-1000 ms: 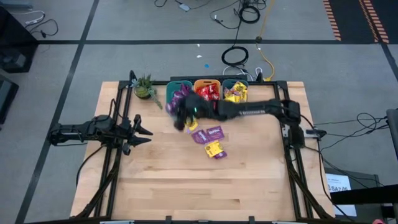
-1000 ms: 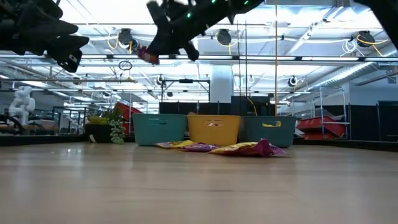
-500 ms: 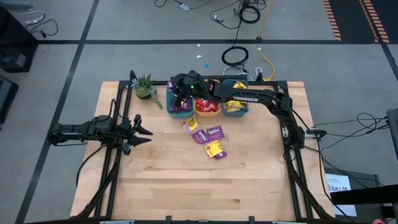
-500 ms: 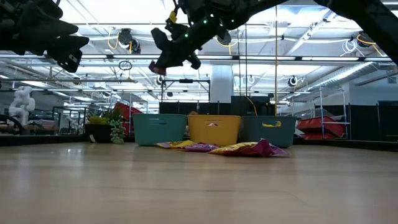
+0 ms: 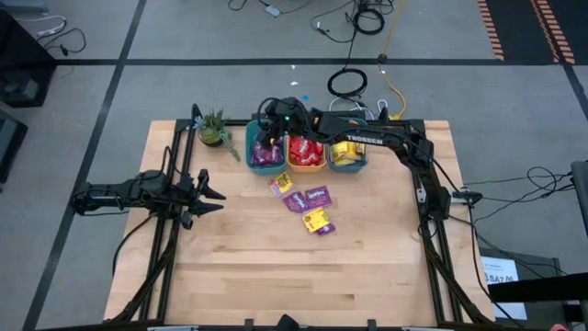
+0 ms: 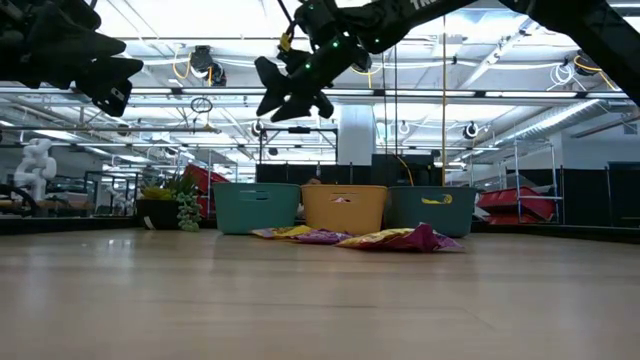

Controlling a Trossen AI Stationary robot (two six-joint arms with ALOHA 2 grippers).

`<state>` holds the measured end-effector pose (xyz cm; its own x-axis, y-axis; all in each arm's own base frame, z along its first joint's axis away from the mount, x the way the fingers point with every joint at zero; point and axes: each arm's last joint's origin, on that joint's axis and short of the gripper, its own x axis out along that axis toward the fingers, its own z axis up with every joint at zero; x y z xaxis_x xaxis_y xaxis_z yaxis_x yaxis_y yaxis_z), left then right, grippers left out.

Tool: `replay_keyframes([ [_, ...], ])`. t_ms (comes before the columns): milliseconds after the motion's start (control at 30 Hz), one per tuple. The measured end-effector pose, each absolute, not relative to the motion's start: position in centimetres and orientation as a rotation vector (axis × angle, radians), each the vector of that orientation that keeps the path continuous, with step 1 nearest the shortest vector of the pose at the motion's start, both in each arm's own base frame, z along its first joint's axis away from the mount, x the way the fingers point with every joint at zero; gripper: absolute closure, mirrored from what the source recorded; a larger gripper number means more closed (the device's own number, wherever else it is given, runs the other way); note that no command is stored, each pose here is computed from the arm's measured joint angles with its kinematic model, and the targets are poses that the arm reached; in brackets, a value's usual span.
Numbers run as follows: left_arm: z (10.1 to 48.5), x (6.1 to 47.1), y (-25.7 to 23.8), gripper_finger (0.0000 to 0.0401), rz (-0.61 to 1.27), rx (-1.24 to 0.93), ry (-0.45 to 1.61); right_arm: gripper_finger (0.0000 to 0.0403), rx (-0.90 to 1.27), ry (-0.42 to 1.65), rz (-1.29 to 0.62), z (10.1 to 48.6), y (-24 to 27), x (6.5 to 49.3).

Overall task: Sort candy
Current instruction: Put the violet candy into the blue bin

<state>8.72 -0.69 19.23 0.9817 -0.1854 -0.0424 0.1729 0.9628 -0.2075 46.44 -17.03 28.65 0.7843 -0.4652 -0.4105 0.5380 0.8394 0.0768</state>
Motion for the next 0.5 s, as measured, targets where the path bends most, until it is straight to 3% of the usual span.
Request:
replay_keyframes([
  [267, 19.23, 8.72, -0.69, 0.0259, -0.182, -0.205, 0.062, 0.0167, 0.193, 0.391, -0.543, 28.65, -16.98, 46.46],
  [500, 19.23, 8.72, -0.69, 0.0259, -0.181, -0.205, 0.062, 0.0154, 0.194, 0.444, -0.545, 29.54, -16.64, 45.50],
])
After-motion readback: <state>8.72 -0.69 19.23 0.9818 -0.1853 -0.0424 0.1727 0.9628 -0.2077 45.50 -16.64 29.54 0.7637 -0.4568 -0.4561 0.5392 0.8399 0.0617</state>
